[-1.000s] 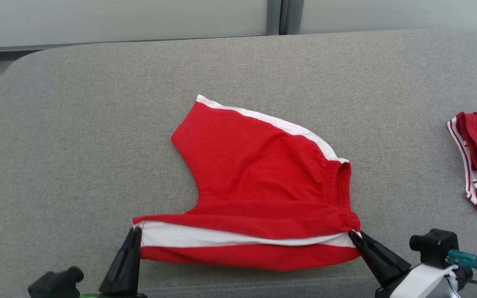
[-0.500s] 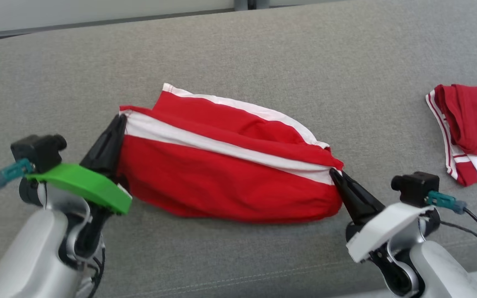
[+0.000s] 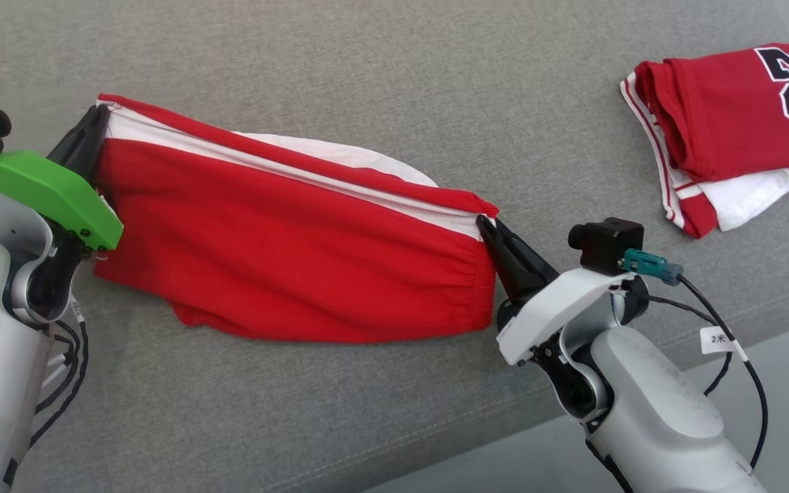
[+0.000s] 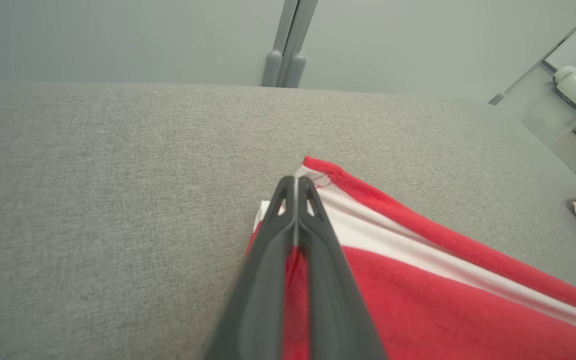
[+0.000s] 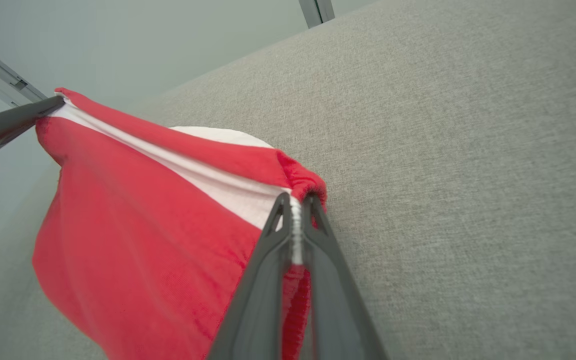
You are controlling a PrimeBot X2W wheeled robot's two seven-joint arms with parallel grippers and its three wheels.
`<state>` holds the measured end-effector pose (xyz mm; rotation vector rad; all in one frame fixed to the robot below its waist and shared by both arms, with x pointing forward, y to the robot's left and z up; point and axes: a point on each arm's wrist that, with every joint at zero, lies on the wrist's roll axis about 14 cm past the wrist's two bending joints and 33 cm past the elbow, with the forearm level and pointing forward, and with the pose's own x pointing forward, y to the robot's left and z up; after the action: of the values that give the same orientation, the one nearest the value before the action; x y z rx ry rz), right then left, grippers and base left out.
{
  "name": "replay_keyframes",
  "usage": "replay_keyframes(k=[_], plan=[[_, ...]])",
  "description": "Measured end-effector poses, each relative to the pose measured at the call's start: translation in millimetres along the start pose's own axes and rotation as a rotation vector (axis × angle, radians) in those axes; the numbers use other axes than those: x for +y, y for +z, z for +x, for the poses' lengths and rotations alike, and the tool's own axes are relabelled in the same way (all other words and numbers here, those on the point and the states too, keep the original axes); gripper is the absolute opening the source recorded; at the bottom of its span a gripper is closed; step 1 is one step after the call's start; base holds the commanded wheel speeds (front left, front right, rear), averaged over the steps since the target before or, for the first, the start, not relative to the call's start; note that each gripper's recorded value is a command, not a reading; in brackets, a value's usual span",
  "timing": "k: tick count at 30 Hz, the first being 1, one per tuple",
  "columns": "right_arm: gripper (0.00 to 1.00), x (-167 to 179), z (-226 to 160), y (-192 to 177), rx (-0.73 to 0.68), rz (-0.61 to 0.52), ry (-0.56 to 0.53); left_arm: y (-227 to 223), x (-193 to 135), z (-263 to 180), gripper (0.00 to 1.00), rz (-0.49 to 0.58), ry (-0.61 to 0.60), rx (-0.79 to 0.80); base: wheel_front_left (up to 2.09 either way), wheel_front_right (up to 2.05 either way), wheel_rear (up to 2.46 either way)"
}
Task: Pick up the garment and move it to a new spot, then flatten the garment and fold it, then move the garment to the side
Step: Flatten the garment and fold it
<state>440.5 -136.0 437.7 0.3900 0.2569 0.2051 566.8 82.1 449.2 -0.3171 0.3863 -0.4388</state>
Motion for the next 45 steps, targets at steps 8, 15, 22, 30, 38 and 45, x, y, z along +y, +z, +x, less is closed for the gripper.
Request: replay_keyframes(k=[8, 15, 22, 30, 38, 45], plan=[[0.0, -21.4, 10.7, -20.6, 0.071, 0.001, -0.058, -42.3, 7.3, 41.4, 0.0, -0.004, 0.009, 0.121, 0.0, 0.0, 0.0], [1.0, -21.6, 22.1, -17.8, 0.051, 0.001, -0.05, -46.8, 13.5, 48.5, 1.0, -0.016, 0.03, 0.148, 0.0, 0.0, 0.0], [1.0, -14.4, 21.9, 4.9, -0.019, -0.022, -0.01, -18.4, 12.5, 35.7, 1.0, -0.011, 0.013, 0.113, 0.0, 0.0, 0.0], [1.0, -22.8, -1.7, 34.2, -0.129, -0.037, -0.023, 11.6, 18.5, -6.0, 1.0, -0.007, 0.022, 0.033, 0.0, 0.0, 0.0], [1.0, -23.1, -21.7, 43.4, -0.17, -0.035, -0.034, -36.7, 15.0, -52.8, 1.0, -0.105, 0.072, 0.115, 0.0, 0.0, 0.0], [1.0, -22.0, -26.0, 46.3, -0.168, -0.03, -0.044, -78.2, -0.3, -54.2, 1.0, -0.218, 0.091, 0.169, 0.0, 0.0, 0.0]])
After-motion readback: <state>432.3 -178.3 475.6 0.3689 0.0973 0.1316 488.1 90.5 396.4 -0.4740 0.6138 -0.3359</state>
